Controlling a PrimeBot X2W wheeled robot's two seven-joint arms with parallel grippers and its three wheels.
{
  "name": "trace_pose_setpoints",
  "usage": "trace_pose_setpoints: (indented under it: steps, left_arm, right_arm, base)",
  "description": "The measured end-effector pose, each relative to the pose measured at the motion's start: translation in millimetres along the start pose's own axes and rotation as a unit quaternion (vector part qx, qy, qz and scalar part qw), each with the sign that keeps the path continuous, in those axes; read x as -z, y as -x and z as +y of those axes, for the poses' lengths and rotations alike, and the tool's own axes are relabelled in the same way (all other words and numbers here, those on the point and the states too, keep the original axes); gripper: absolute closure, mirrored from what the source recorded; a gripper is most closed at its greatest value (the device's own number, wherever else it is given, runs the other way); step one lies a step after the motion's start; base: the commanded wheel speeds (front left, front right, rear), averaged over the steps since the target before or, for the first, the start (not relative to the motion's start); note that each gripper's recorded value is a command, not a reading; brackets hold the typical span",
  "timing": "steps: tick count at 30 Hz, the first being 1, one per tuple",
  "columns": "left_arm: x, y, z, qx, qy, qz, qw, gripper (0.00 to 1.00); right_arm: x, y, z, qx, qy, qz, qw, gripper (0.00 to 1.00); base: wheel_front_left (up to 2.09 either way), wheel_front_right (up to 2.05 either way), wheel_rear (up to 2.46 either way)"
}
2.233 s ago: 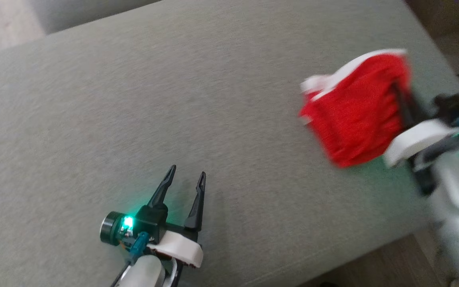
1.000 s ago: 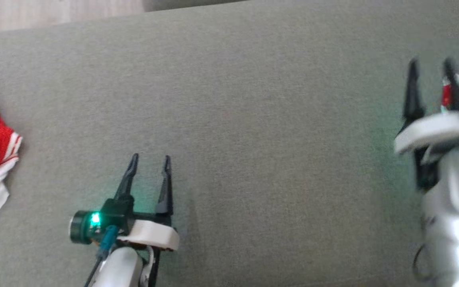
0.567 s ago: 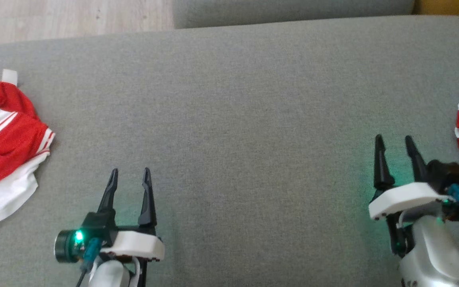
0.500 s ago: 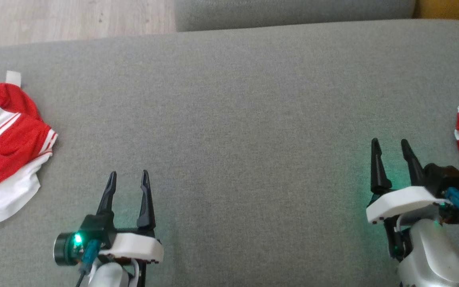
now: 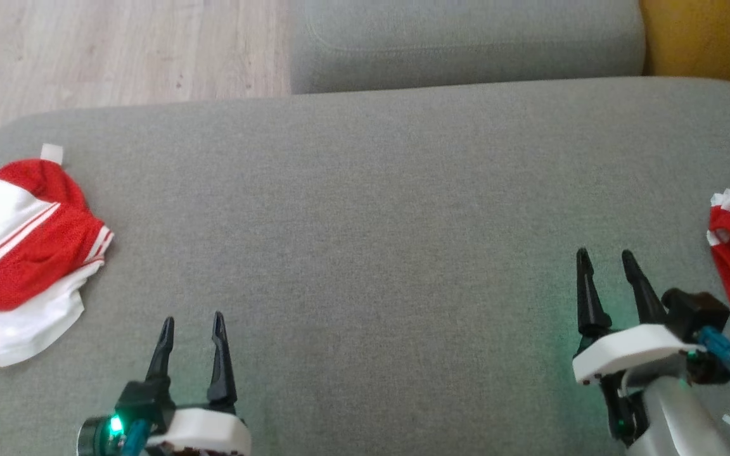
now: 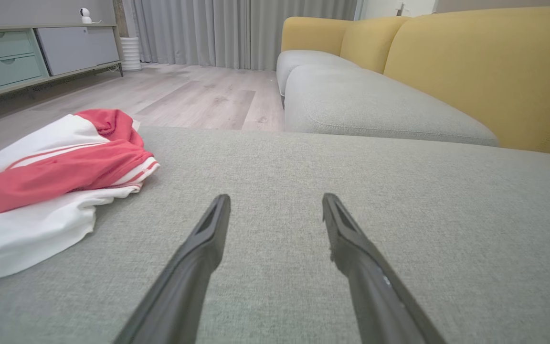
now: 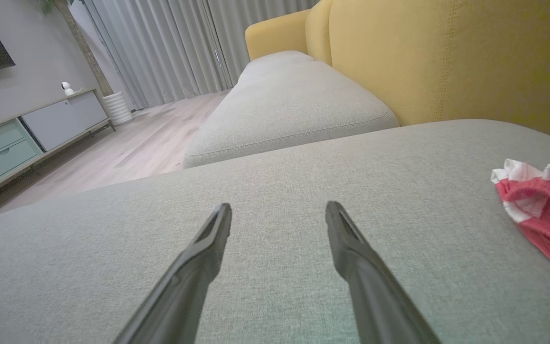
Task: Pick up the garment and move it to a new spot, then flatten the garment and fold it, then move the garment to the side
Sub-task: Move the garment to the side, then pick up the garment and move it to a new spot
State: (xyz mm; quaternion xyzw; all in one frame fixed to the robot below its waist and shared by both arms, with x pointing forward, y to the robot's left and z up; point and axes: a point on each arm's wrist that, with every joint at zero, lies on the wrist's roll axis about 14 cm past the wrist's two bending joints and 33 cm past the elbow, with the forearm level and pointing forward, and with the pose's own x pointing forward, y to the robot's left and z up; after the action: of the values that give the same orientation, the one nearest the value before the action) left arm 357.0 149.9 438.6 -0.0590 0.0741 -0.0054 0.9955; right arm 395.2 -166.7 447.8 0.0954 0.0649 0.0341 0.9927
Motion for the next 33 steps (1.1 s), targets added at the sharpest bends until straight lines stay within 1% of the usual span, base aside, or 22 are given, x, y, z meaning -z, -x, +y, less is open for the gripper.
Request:
trace_pose_setpoints:
  steps: [6,11,14,17,22,27,29,30,33]
  left_arm:
    - [2,11,7,-0.011,0.002,0.000,1.000,0.00]
    - [2,13,11,-0.016,0.004,-0.001,1.000,0.00]
    - [4,16,16,-0.025,0.005,0.002,1.000,0.00]
    - [6,20,27,-0.047,0.015,0.005,0.999,0.00]
    - [7,33,52,-0.091,0.021,0.005,0.996,0.00]
    - [9,58,86,-0.156,0.027,0.004,0.987,0.00]
    - [12,73,105,-0.190,0.030,0.004,0.981,0.00]
    - [16,90,120,-0.223,0.033,0.008,0.974,0.00]
    - [24,116,139,-0.265,0.043,0.014,0.963,0.00]
  right_arm:
    - [3,5,5,-0.006,-0.004,0.002,1.000,0.00]
    - [5,3,10,-0.014,-0.003,0.006,1.000,0.00]
    - [9,-1,18,-0.025,-0.001,0.012,1.000,0.00]
    - [16,-7,32,-0.046,-0.003,0.024,0.999,0.00]
    - [30,-18,66,-0.095,0.003,0.045,0.994,0.00]
    - [43,-28,112,-0.159,0.011,0.064,0.985,0.00]
    - [48,-29,133,-0.189,0.015,0.071,0.979,0.00]
    - [54,-30,153,-0.218,0.018,0.078,0.973,0.00]
    - [61,-27,183,-0.261,0.025,0.088,0.961,0.00]
  base:
    - [0.00,0.00,0.00]
    - [0.00,0.00,0.00]
    - [0.00,0.00,0.00]
    - [0.00,0.00,0.00]
    - [0.00,0.00,0.00]
    - [0.00,0.00,0.00]
    - [0.00,0.00,0.00]
    - [0.00,0.00,0.00]
    - [0.00,0.00,0.00]
